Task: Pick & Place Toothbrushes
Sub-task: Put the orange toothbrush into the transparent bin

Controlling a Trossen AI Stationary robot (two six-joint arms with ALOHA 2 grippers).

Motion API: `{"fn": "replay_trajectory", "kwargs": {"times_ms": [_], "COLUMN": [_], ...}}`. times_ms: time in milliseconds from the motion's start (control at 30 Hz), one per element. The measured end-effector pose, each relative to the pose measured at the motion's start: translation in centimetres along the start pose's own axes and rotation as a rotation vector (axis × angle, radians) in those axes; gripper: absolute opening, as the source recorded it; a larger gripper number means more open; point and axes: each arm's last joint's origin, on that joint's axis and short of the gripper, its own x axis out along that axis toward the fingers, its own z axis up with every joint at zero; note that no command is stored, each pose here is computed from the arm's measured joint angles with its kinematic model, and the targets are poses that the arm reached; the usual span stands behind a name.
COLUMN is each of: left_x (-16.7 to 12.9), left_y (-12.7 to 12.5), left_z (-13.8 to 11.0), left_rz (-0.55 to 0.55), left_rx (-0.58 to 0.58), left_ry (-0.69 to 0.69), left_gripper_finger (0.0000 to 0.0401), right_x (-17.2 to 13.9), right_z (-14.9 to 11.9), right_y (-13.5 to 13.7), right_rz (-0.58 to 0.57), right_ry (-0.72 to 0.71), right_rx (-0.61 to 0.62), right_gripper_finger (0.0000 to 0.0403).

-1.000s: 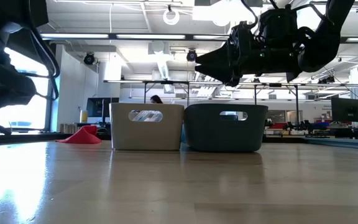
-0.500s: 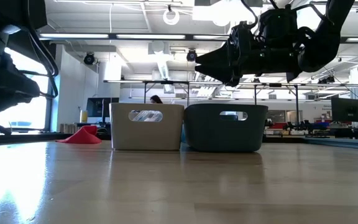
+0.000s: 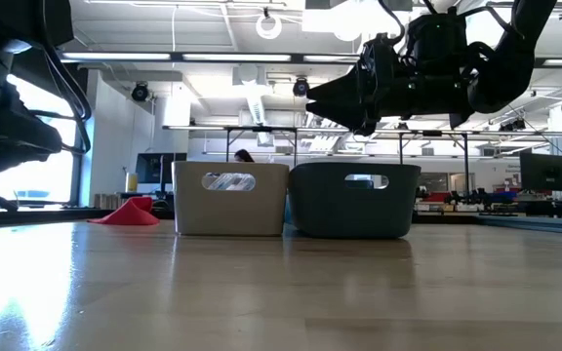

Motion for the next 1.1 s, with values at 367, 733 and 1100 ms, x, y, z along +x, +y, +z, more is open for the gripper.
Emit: {"fn": "replay_trajectory", "kwargs": {"times_ms": [367,733,1100], "left_x": [0.01,0.01,-0.18], "left_y": [-0.01,-0.05,-0.67], "left_z": [0.00,-0.02,-0.13], "left_rz": [-0.001,-0.006,-0.092], "left_rx": [0.000,0.007,0.089], "left_ry": [0.001,0.003,-0.005], "left_gripper_finger": [0.0060,0.0026,0.0024], "right_x": [0.00,0.00,0.00], "right_z": [0.00,0.00,0.00], "right_y": [-0.01,-0.01,0.01], "right_rz": [0.000,0.000,0.000], "right_ry": [0.000,0.000,0.000], "right_rx": [0.000,0.000,0.000], "right_gripper_finger": [0.0204,0.0204,0.0204]}}
